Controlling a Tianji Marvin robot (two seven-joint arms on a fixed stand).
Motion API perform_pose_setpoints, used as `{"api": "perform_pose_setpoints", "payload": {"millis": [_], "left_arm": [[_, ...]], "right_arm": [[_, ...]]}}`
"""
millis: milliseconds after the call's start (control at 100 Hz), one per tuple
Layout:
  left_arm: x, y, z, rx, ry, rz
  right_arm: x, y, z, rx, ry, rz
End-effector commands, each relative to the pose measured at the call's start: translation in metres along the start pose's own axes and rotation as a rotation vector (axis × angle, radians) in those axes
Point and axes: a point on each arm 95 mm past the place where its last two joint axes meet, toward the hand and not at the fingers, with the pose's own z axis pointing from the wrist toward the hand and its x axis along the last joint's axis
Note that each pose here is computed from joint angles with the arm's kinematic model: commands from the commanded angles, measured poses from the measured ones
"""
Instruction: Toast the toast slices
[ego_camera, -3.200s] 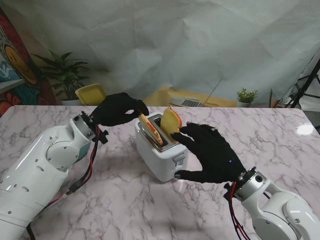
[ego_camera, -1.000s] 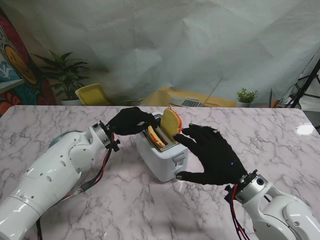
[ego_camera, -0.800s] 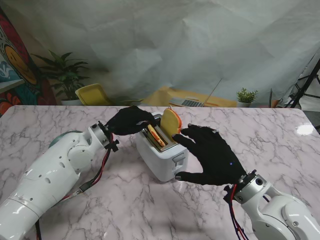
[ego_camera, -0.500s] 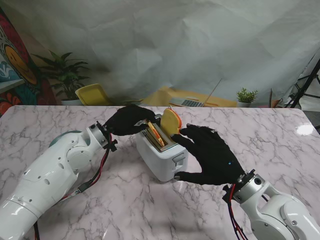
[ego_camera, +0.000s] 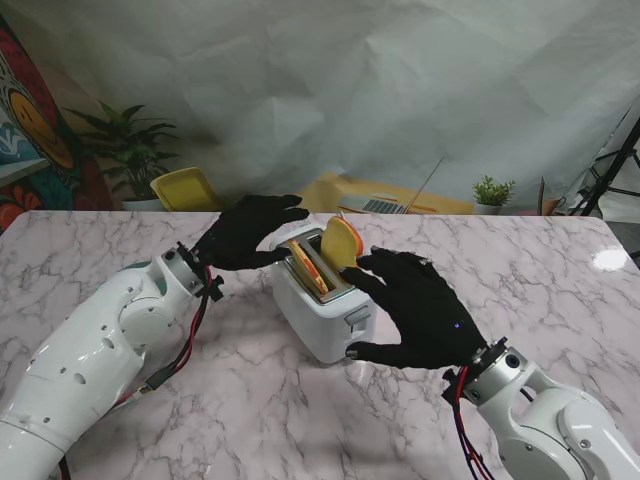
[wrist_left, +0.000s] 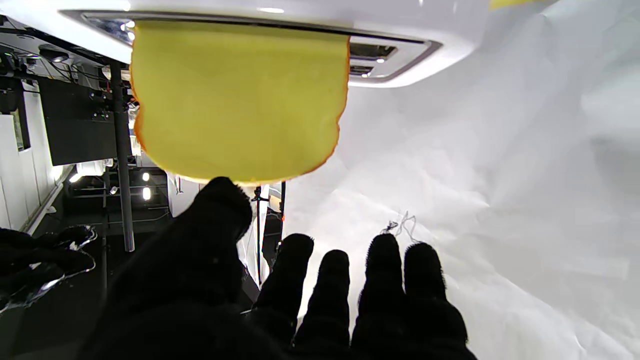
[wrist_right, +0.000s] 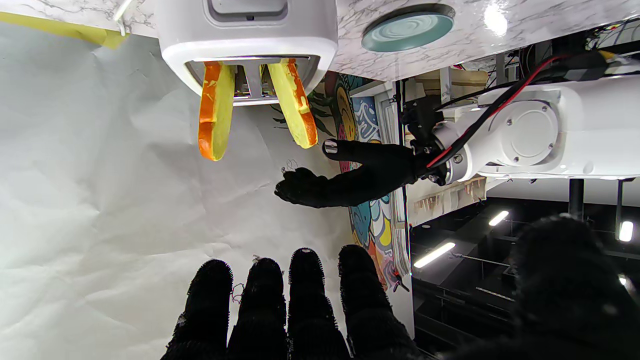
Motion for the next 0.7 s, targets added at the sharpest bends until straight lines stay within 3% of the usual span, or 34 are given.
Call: {"api": "perform_pose_setpoints", "payload": {"millis": [0, 260, 690], "left_arm": [[0.0, 0.001, -0.006, -0.018, -0.006, 0.009], [0.006, 0.005, -0.031, -0.015, -0.022, 0.014], [0.015, 0.033, -0.068, -0.032, -0.046, -0.023]], "right_arm": [[0.0, -0.002, 0.0, 0.005, -0.005, 0.001], [0.0, -0.003, 0.001, 0.007, -0.006, 0.004], [0.001, -0.004, 0.002, 0.005, -0.008, 0.009]]}}
